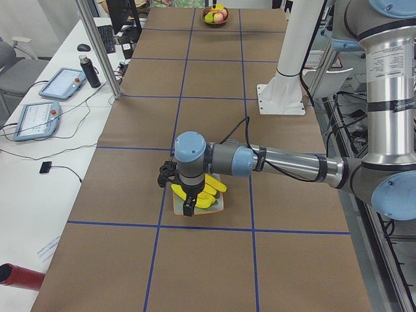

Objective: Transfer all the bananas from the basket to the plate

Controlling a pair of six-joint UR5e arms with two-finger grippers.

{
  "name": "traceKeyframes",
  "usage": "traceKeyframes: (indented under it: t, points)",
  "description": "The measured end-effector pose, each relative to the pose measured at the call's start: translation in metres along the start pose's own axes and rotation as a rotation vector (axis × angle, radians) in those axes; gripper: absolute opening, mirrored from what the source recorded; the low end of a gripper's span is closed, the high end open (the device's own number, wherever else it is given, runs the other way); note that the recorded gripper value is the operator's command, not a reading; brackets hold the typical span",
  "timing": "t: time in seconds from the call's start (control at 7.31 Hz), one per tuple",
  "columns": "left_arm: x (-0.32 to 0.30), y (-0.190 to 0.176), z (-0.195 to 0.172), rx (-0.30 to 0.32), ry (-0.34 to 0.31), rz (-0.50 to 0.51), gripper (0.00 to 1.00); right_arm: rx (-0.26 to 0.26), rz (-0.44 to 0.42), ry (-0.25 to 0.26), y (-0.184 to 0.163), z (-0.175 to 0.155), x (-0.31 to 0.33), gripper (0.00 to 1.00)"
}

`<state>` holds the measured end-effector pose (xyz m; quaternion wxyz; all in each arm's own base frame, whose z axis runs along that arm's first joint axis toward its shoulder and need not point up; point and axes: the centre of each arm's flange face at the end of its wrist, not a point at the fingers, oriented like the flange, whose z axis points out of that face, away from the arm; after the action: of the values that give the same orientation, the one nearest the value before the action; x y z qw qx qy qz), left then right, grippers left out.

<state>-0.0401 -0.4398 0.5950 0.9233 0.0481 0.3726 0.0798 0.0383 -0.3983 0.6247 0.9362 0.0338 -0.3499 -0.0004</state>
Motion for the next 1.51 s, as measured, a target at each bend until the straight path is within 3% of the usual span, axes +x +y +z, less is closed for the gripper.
traceKeyframes:
  t: [0.55, 1.51]
  points:
    - [-0.003, 0.006, 0.001, -0.002, -0.014, -0.002, 1.0, -0.016, 0.043, 0.016, 0.022, 0.006, 0.017, 1.0]
    - [-0.008, 0.015, 0.006, -0.014, -0.015, -0.016, 1.0, -0.015, 0.049, 0.016, 0.024, 0.006, 0.018, 1.0]
